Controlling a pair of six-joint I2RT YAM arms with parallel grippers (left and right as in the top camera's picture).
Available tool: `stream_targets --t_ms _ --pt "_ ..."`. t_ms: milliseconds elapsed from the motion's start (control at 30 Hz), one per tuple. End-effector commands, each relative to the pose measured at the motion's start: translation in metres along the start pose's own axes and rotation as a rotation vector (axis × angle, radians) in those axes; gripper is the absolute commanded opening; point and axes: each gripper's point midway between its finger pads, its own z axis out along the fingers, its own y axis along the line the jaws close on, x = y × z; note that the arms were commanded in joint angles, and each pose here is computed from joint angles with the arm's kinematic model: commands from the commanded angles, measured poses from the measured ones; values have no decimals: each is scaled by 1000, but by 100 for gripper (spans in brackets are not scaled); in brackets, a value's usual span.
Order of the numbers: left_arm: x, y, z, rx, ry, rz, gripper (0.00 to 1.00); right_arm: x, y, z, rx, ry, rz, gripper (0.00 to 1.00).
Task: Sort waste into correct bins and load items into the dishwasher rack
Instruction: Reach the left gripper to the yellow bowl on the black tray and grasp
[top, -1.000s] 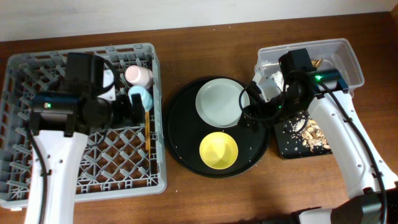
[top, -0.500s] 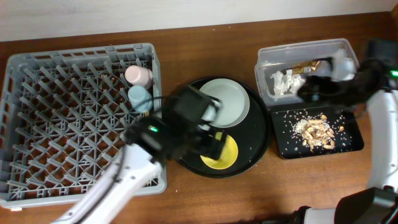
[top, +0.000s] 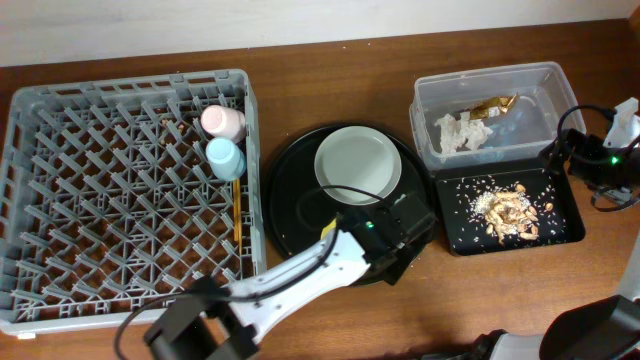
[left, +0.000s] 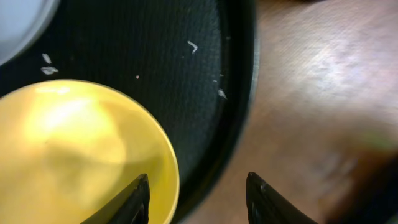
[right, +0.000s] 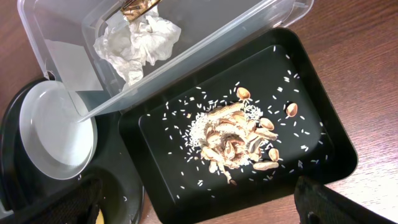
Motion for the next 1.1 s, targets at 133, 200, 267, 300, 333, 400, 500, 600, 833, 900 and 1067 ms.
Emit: stream_targets --t_ms 133,200,267,300,333,400,500,600,833,900,1067 --pt "19 17 49 -100 97 -44 14 -4 -1 -4 10 -12 -3 99" --pt "19 18 49 -101 101 -43 9 -4 -1 -4 10 -12 -3 99" --pt "19 17 49 -101 100 -43 9 -4 -1 -4 10 -12 -3 99" --pt "19 17 49 -101 100 -43 9 -4 -1 -4 10 -12 -3 99" --pt "19 17 49 -101 99 -43 12 -4 -1 -4 10 -12 -3 99" --pt "18 17 49 -100 98 -43 17 -4 -1 -4 10 -12 -3 99" --pt "18 17 46 -101 100 -43 19 -4 -1 -4 10 -12 -3 99" --pt "14 16 33 -99 91 -43 20 -4 -1 -4 10 -12 -3 99" --pt "9 15 24 -91 66 -44 21 -4 -1 -4 10 -12 -3 99" --pt "8 15 24 -90 64 -44 20 -4 -1 -4 10 -12 -3 99" --pt "-8 10 9 -76 19 -45 21 -4 -1 -4 10 -12 -3 99"
